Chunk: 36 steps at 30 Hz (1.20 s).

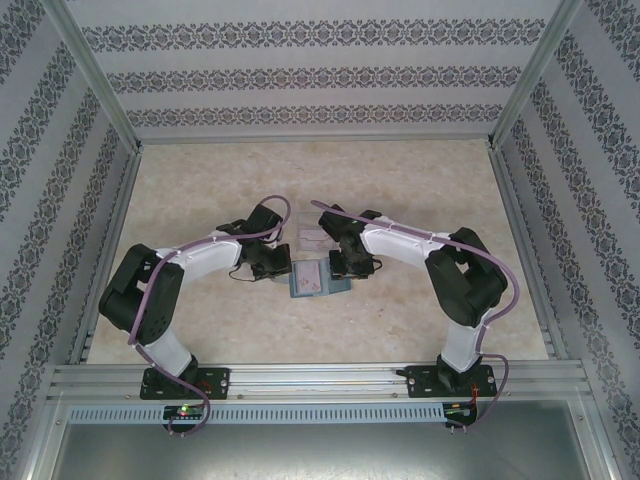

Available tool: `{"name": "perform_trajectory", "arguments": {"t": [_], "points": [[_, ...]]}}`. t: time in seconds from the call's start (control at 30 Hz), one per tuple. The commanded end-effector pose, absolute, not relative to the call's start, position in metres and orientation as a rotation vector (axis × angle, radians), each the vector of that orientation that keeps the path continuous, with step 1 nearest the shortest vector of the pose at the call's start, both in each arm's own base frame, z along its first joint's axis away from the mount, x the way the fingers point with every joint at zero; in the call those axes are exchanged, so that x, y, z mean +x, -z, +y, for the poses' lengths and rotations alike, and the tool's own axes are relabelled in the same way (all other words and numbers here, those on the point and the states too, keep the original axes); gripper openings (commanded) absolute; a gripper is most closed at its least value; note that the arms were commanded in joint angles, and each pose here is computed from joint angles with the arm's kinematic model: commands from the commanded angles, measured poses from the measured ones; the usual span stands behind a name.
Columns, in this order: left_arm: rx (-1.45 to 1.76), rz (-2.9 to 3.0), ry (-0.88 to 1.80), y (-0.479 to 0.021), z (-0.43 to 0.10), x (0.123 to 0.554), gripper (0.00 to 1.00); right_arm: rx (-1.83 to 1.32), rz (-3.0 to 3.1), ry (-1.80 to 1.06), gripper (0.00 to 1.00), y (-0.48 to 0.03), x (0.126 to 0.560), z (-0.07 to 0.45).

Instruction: Take the credit cards out of the card holder

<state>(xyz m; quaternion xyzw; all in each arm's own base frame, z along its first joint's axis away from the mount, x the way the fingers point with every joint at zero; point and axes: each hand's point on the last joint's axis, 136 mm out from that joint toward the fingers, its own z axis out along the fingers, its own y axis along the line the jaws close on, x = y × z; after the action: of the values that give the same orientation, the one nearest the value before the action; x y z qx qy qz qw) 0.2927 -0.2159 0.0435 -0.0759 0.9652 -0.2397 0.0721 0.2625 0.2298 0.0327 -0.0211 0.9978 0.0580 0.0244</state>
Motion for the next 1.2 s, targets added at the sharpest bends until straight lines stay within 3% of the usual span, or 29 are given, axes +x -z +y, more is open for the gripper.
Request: {"name": "perform_trajectory", "arguments": {"t": [0.0,0.57,0.7,0.87,1.03,1.17], "points": [[-0.178,2.876,0.769,-0.063,-0.228,0.294,0.05,-0.079,3.091,-0.207,0.4,-0.043,0.257,0.227],[-0.122,2.894,0.827,-0.059,-0.255,0.295,0.05,-0.084,3.075,-0.28,0.39,-0.05,0.259,0.229],[-0.111,2.903,0.811,-0.056,-0.258,0.296,0.05,-0.074,3.087,-0.333,0.35,-0.047,0.254,0.233],[-0.098,2.918,0.802,-0.052,-0.26,0.297,0.05,-0.06,3.093,-0.371,0.22,-0.048,0.247,0.234],[-0.081,2.934,0.777,-0.048,-0.259,0.297,0.05,-0.042,3.09,-0.351,0.22,-0.049,0.244,0.228],[-0.075,2.946,0.768,-0.046,-0.258,0.296,0.05,-0.044,3.063,-0.289,0.3,-0.058,0.249,0.222]]}}
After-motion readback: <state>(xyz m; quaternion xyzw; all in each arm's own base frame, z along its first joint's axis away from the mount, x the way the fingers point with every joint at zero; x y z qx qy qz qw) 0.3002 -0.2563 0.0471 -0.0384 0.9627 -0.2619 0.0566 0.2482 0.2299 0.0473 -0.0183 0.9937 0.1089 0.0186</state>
